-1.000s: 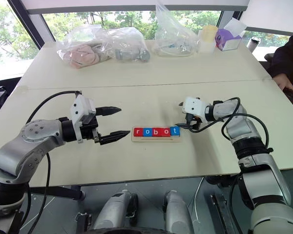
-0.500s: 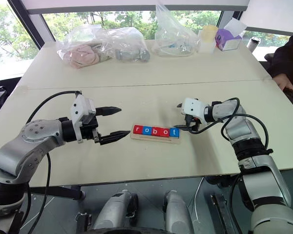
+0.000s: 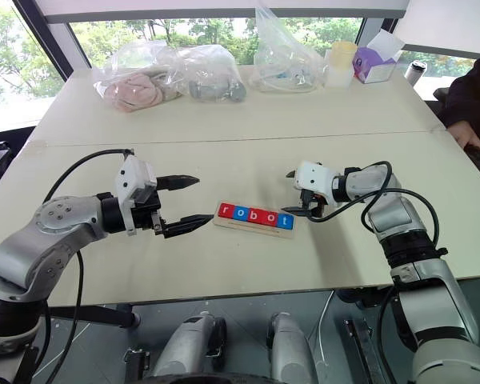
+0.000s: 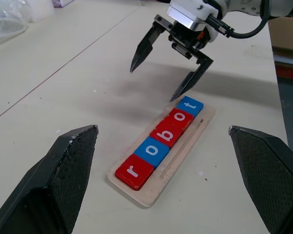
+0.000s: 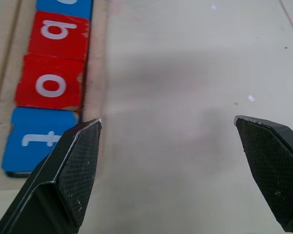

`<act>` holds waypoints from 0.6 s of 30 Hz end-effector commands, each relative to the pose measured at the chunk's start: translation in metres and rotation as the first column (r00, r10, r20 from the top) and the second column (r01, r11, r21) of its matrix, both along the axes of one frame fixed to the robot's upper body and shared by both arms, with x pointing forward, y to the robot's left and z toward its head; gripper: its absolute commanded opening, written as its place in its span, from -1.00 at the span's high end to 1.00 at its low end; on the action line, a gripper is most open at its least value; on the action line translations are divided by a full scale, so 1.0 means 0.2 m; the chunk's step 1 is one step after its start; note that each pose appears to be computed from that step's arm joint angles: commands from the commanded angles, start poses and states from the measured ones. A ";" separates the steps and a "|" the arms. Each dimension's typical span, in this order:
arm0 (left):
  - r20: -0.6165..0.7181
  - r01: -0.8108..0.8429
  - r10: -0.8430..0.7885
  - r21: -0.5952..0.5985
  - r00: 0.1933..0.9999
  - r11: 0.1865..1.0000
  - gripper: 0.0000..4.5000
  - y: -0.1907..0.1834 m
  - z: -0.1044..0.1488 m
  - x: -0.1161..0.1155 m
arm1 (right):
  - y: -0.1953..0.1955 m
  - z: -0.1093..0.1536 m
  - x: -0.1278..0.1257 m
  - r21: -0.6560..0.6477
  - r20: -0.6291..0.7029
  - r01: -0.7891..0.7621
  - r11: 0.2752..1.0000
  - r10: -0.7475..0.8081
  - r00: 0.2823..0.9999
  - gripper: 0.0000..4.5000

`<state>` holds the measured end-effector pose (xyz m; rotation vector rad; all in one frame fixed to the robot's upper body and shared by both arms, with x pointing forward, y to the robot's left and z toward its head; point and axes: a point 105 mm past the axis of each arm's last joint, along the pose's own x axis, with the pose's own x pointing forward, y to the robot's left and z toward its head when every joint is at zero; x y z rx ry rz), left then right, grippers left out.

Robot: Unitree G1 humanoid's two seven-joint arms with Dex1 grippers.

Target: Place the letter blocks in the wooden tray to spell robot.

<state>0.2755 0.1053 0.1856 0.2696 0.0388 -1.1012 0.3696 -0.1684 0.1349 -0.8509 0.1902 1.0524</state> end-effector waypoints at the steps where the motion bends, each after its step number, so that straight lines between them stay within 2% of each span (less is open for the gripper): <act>1: 0.032 0.000 0.000 -0.002 0.999 1.000 -1.00 0.02 0.05 -0.03 | -0.10 0.20 0.00 0.054 0.060 0.069 0.996 -0.073 0.996 -0.98; 6: 0.018 -0.029 0.030 -0.023 0.999 0.999 -1.00 0.06 0.06 -0.03 | -0.16 0.22 -0.18 0.096 -0.081 0.083 0.992 -0.076 0.994 -0.98; 13: -0.010 -0.035 0.035 0.026 0.999 0.999 -1.00 0.11 0.02 -0.04 | -0.22 0.23 -0.47 0.103 -0.290 0.151 0.983 -0.116 0.950 -0.98; 18: -0.017 -0.041 0.042 0.044 0.999 0.998 -1.00 0.14 0.01 -0.04 | -0.23 0.22 -0.52 0.107 -0.301 0.200 0.974 -0.160 0.940 -0.98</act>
